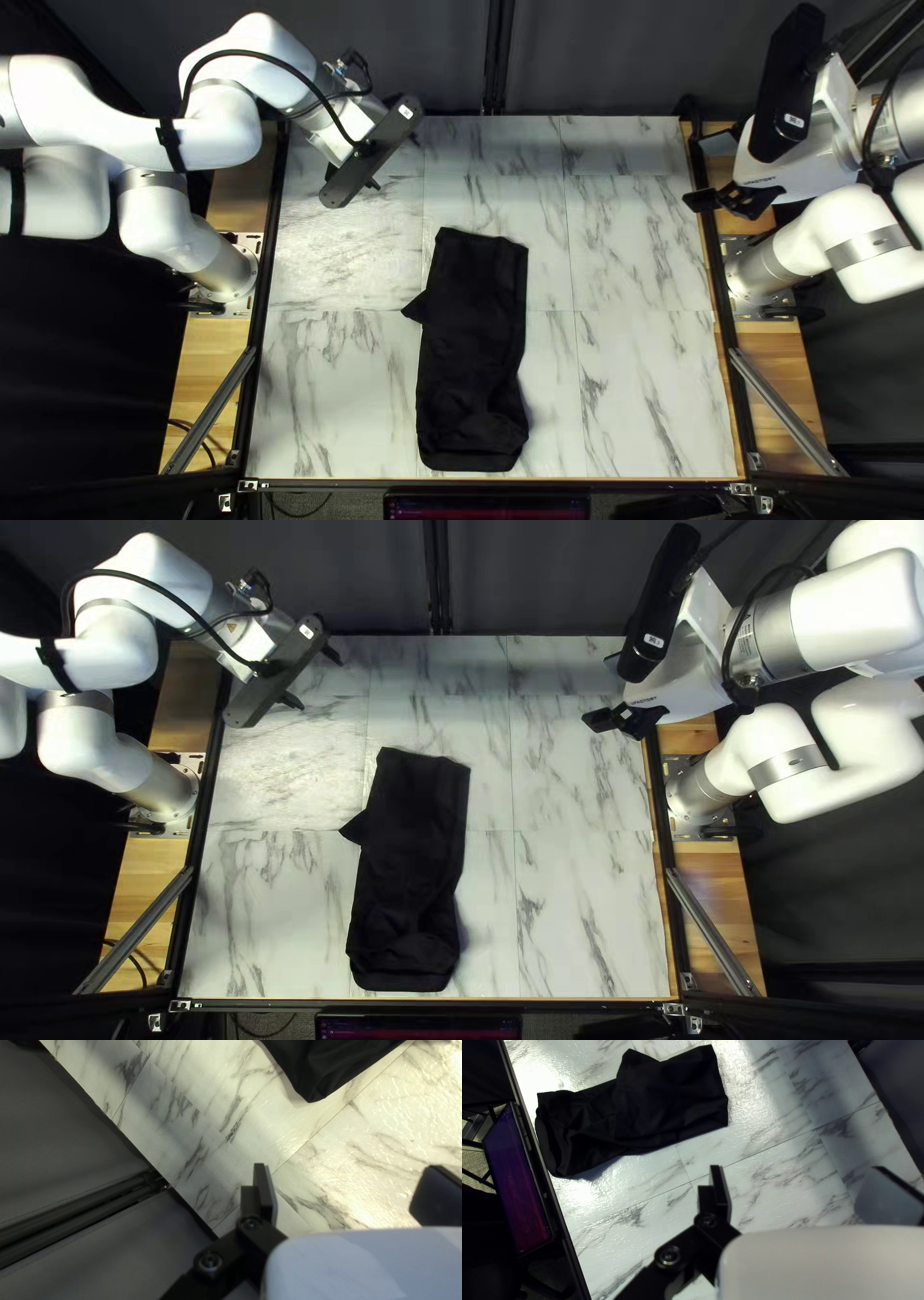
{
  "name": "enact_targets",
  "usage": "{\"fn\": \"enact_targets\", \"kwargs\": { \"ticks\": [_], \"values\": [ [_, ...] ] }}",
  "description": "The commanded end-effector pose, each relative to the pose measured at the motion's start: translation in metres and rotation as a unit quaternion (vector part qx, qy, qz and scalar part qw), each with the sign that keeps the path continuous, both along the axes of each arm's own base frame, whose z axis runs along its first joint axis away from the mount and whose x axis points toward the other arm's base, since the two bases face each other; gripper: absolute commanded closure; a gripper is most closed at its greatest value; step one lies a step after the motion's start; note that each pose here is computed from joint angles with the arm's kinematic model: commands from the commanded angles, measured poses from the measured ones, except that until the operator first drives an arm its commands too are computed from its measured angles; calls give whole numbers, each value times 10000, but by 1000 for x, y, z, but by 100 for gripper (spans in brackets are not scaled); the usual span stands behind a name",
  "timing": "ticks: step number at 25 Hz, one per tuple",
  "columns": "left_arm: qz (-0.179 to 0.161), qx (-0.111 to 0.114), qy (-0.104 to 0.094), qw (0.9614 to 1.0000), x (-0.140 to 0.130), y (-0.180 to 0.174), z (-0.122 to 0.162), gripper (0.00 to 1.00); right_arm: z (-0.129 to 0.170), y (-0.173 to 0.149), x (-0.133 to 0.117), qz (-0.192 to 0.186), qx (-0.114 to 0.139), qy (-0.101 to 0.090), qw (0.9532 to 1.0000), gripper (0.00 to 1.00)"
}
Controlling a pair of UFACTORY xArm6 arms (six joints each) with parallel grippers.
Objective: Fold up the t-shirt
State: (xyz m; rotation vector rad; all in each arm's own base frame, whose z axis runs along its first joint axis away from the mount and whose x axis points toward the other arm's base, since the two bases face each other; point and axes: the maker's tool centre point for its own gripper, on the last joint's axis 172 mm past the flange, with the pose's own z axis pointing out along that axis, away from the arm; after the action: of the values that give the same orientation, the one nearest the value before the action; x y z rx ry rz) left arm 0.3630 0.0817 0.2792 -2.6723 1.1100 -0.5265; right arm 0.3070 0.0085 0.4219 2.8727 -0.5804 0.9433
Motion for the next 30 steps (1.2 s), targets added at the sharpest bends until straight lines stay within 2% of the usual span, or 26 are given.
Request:
{"fn": "enact_targets", "kwargs": {
  "ticks": [1, 3, 11, 13, 17, 20, 30],
  "values": [
    [1176, -31, 325, 9925, -34, -59, 64, 0, 0, 0, 0, 0, 0, 0, 10000, 0],
    [1284, 43, 266, 9914, -38, -70, 77, 0, 0, 0, 0, 0, 0, 0, 10000, 0],
    [1284, 43, 266, 9914, -38, -70, 77, 0, 0, 0, 0, 0, 0, 0, 10000, 0],
    [1316, -66, 225, 9910, -46, -68, 81, 0, 0, 0, 0, 0, 0, 0, 10000, 0],
    [1724, -332, 144, 9844, -71, -65, 98, 0, 0, 0, 0, 0, 0, 0, 10000, 0],
    [1938, -387, 284, 9799, -76, -64, 85, 0, 0, 0, 0, 0, 0, 0, 10000, 0],
    [1938, -387, 284, 9799, -76, -64, 85, 0, 0, 0, 0, 0, 0, 0, 10000, 0]
  ]
}}
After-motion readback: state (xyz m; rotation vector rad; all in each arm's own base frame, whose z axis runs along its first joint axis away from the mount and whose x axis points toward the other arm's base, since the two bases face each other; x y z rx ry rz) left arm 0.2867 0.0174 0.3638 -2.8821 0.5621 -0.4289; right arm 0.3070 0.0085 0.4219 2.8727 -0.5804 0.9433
